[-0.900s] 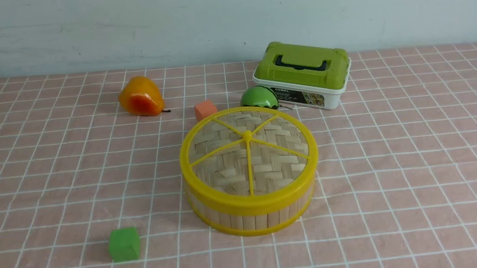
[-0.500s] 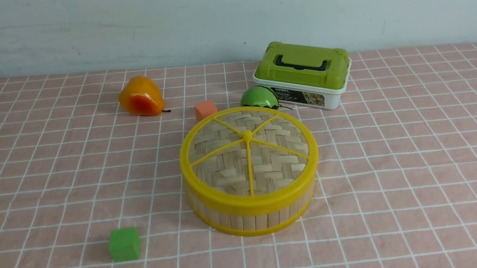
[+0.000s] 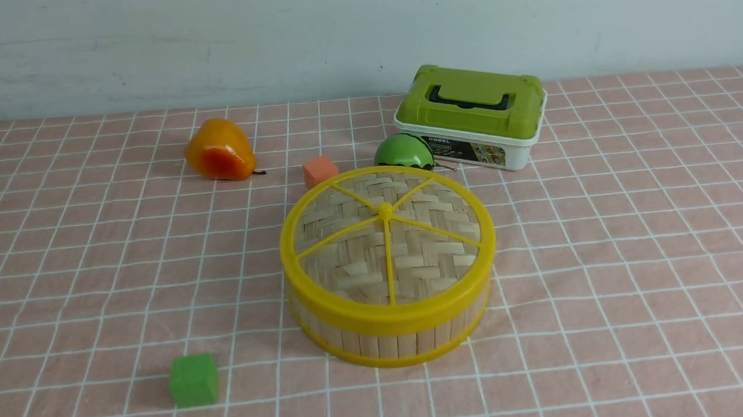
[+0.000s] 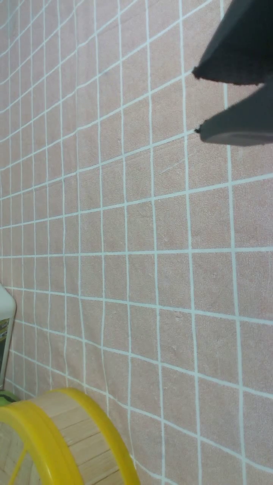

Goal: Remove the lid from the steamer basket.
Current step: Use the right arm to lift the lid of the steamer

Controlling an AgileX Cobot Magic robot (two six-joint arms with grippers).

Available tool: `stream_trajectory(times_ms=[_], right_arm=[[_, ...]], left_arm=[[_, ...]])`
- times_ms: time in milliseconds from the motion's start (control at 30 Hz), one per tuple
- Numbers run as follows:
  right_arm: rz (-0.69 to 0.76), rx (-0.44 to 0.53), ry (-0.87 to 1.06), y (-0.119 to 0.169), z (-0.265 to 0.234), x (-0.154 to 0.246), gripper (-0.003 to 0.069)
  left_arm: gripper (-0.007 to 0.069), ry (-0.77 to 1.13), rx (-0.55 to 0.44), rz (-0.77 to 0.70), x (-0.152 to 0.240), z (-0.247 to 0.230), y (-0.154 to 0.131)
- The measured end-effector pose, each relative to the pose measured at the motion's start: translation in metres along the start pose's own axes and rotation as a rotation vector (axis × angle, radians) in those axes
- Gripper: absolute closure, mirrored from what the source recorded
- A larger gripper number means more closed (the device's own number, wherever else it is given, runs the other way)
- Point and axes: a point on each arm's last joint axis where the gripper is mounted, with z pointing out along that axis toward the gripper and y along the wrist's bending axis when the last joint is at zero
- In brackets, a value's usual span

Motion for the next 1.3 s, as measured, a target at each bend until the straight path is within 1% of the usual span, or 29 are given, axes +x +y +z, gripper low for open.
stream_trajectory(times_ms=[1133,1200,1300], right_arm=[[0.0,0.0,0.0,0.0,0.0,0.0,0.046],[0.016,-0.003,0.001,0.0003,0.0,0.0,0.0458],[0.096,-0.022,0.004,0.002,0.0,0.0002,0.0455]], left_arm=[[0.0386,0.002,0.008,-0.023,0.0002,0.0,-0.0008],[0.0386,0.002,0.008,-0.022,0.0002,0.0,-0.0007],[0.0386,0.002,0.008,-0.022,0.0002,0.0,-0.0007]])
